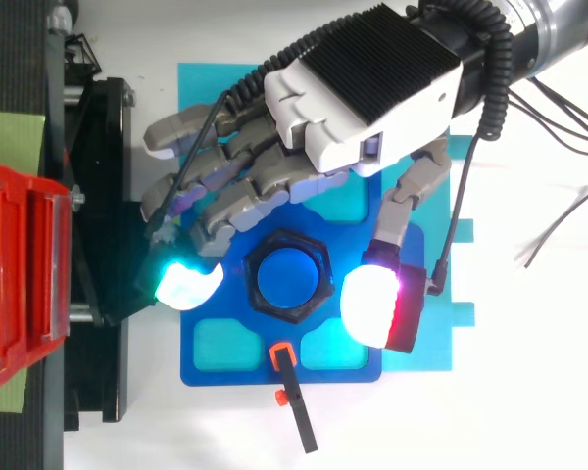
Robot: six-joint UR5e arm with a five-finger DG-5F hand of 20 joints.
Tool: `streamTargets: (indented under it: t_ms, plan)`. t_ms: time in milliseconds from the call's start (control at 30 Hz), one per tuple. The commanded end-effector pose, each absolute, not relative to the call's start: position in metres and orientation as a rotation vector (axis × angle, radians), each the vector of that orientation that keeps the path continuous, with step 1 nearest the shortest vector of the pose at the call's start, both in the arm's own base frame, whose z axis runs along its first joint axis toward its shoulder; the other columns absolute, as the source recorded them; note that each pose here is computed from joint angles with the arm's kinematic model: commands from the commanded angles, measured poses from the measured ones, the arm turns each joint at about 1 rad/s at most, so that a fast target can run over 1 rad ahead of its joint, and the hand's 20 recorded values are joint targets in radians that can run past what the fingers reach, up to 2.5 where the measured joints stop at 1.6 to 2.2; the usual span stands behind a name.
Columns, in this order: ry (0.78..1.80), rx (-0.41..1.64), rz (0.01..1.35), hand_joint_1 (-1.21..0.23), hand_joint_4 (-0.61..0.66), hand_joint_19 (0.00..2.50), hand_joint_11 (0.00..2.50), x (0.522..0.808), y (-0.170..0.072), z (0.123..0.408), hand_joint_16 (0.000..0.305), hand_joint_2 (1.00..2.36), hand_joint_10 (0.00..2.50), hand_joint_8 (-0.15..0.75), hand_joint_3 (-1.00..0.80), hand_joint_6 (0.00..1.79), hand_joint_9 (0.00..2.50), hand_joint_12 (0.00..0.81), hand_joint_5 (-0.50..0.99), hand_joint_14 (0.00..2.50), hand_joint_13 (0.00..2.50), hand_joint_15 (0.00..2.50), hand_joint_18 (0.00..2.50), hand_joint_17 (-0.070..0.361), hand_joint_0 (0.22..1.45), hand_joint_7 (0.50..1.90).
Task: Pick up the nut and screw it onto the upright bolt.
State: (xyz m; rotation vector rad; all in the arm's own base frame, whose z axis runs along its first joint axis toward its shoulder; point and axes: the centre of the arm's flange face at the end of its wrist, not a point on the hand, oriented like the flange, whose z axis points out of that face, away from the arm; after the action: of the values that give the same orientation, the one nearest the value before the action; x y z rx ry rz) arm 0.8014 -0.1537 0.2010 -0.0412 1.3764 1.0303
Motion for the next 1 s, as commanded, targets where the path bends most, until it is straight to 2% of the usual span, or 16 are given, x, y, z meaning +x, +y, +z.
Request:
streamTargets:
  t_ms: [0, 300, 733, 967]
  plan:
    - [1.386, -0.056, 1.034, -0.14, 0.22, 0.0, 0.0, 0.799, -0.152, 0.197, 0.036, 1.0, 0.0, 0.268, -0.5, 0.5, 0.34, 0.315, -0.18, 0.0, 0.25, 0.0, 0.0, 0.08, 0.4, 0.82]
    - [1.388, -0.065, 1.033, -0.12, 0.27, 0.0, 0.0, 0.798, -0.153, 0.197, 0.033, 1.0, 0.0, 0.277, -0.5, 0.5, 0.41, 0.305, -0.15, 0.0, 0.29, 0.0, 0.0, 0.075, 0.41, 0.97]
    - [1.387, -0.078, 1.034, -0.13, 0.25, 0.0, 0.0, 0.796, -0.159, 0.197, 0.03, 1.0, 0.0, 0.285, -0.5, 0.5, 0.46, 0.296, -0.12, 0.0, 0.33, 0.0, 0.0, 0.067, 0.42, 1.23]
    - [1.375, -0.097, 1.033, -0.13, 0.23, 0.0, 0.0, 0.796, -0.162, 0.198, 0.029, 1.0, 0.0, 0.286, -0.5, 0.5, 0.48, 0.293, -0.11, 0.0, 0.35, 0.0, 0.0, 0.066, 0.42, 1.29]
